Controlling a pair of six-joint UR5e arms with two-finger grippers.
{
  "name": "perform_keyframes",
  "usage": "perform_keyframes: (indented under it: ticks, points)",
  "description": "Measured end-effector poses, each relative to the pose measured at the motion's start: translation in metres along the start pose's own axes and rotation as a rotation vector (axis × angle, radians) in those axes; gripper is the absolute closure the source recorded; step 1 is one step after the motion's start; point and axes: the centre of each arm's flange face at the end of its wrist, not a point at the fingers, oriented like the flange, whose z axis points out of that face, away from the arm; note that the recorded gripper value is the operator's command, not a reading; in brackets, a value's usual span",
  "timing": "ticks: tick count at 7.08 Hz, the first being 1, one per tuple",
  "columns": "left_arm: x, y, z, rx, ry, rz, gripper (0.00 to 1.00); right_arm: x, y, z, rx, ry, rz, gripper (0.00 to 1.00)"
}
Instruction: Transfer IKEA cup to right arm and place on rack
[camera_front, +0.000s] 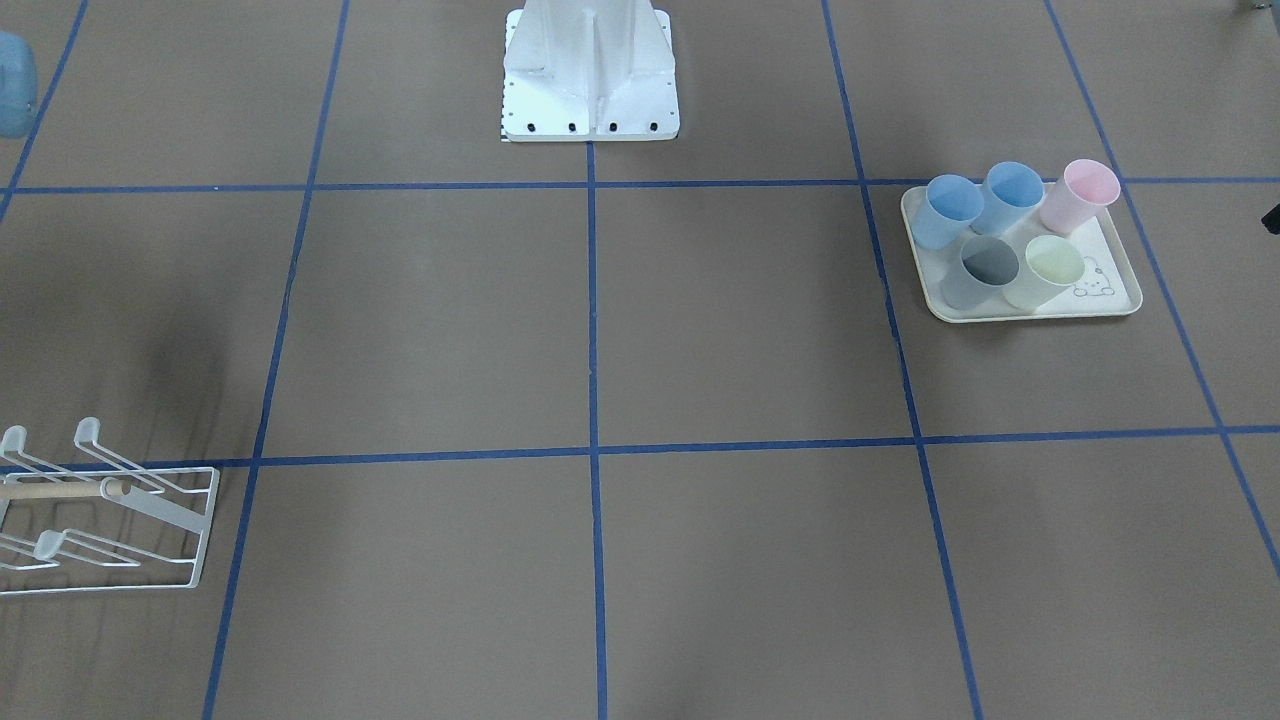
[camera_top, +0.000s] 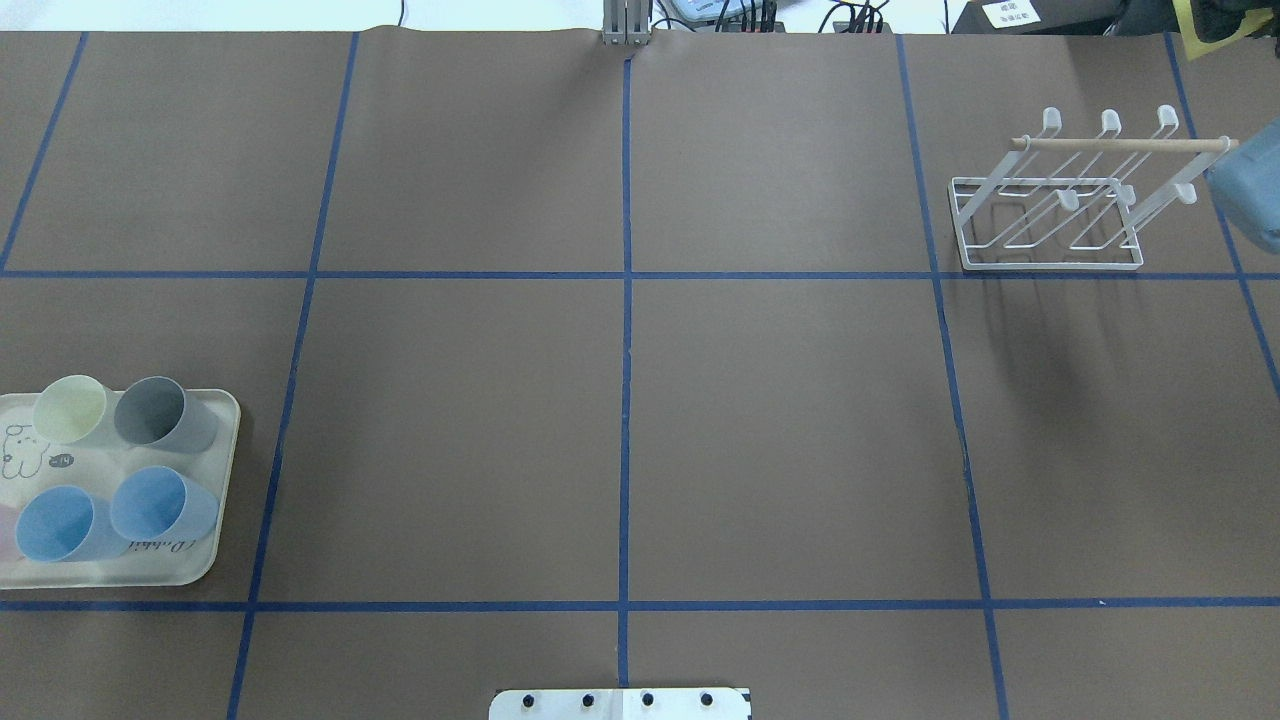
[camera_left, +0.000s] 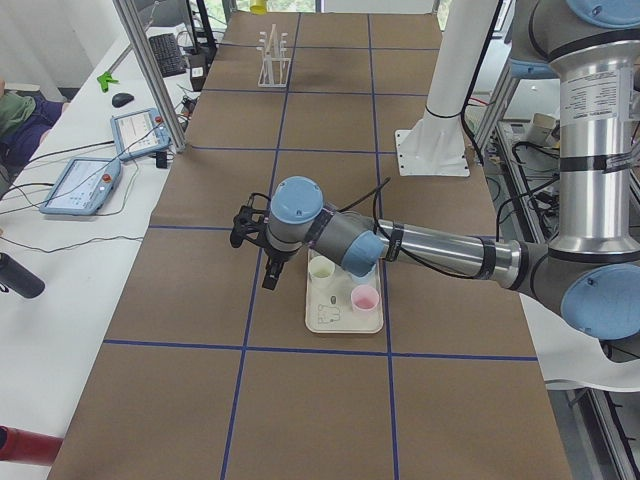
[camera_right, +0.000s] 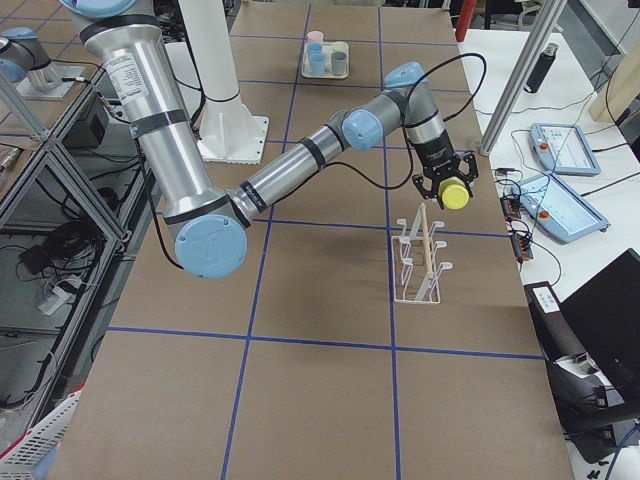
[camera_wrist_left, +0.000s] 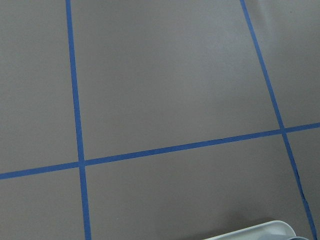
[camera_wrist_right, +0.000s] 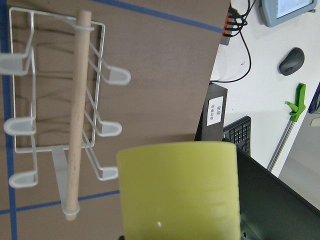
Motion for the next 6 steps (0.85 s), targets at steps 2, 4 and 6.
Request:
perform_keyframes:
  ticks: [2,4,6]
  points:
    - [0.001,0.000,-0.001,0.000,0.005,-0.002,0.00,0.002,0.000,0.036,-0.067,0.009,-0.083,0.83]
    - [0.001,0.000,0.000,-0.001,0.005,-0.004,0.00,0.000,-0.034,0.053,-0.142,0.038,-0.124,0.80]
    - [0.000,0.000,0.000,-0.002,0.005,-0.006,0.00,-0.011,-0.064,0.063,-0.196,0.051,-0.163,0.79]
